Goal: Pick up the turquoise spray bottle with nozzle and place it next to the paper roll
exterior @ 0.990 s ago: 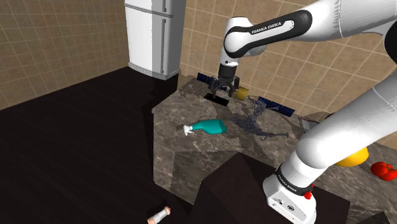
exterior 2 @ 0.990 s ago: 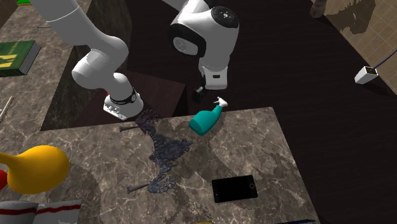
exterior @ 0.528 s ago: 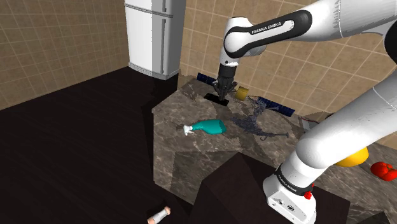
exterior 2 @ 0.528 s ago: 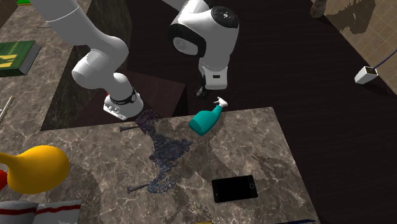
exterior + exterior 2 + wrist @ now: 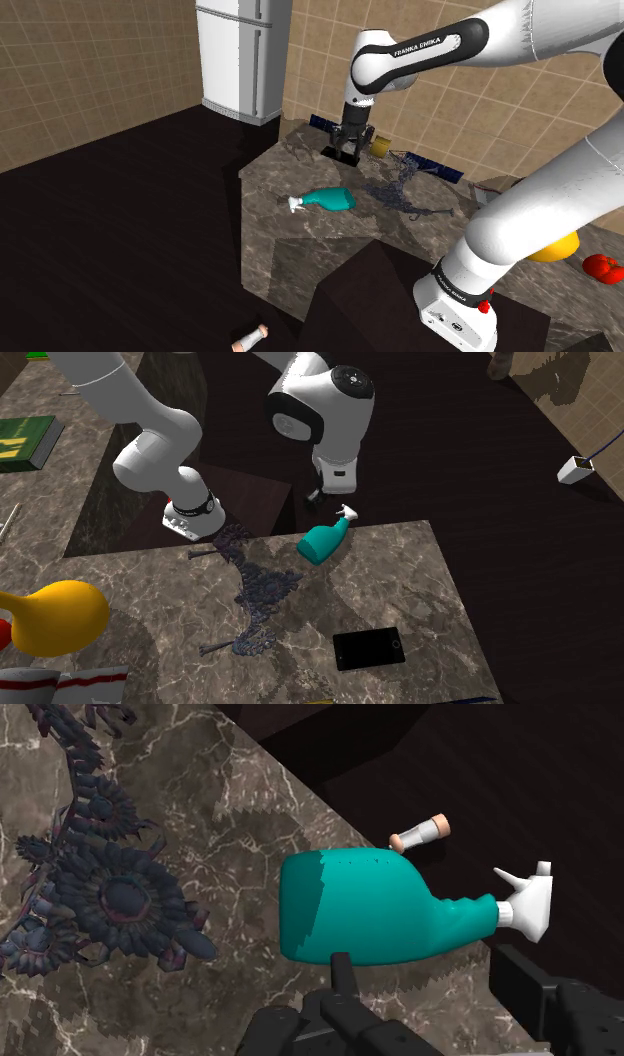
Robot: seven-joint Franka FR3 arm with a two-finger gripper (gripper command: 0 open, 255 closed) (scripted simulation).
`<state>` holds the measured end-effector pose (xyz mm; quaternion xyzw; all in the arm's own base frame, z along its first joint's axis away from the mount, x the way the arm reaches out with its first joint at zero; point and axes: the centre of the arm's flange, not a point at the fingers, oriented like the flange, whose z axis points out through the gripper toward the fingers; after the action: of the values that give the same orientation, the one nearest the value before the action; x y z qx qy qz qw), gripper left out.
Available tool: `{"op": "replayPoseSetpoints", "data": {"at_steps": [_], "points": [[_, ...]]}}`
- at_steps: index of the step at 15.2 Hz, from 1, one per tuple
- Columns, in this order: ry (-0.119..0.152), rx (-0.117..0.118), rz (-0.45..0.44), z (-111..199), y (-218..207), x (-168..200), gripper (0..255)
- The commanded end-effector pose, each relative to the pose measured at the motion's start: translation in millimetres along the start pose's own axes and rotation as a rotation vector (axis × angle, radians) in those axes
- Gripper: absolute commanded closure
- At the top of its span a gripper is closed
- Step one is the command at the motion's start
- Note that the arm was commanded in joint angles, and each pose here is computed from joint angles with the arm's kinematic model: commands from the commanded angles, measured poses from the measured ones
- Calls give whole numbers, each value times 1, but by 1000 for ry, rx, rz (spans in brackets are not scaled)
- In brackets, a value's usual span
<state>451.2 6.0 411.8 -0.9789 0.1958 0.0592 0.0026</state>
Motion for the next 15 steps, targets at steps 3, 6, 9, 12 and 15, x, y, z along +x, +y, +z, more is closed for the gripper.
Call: {"op": "replayPoseSetpoints", "data": {"at_steps": [3, 6, 9, 12, 15], "points": [[35, 31, 53, 36, -25, -9, 0], [64, 57, 97, 66, -47, -13, 0], [93, 82, 142, 97, -70, -16, 0], [122, 108, 187, 126, -93, -17, 0], [151, 134, 231, 155, -118, -16, 0]]}}
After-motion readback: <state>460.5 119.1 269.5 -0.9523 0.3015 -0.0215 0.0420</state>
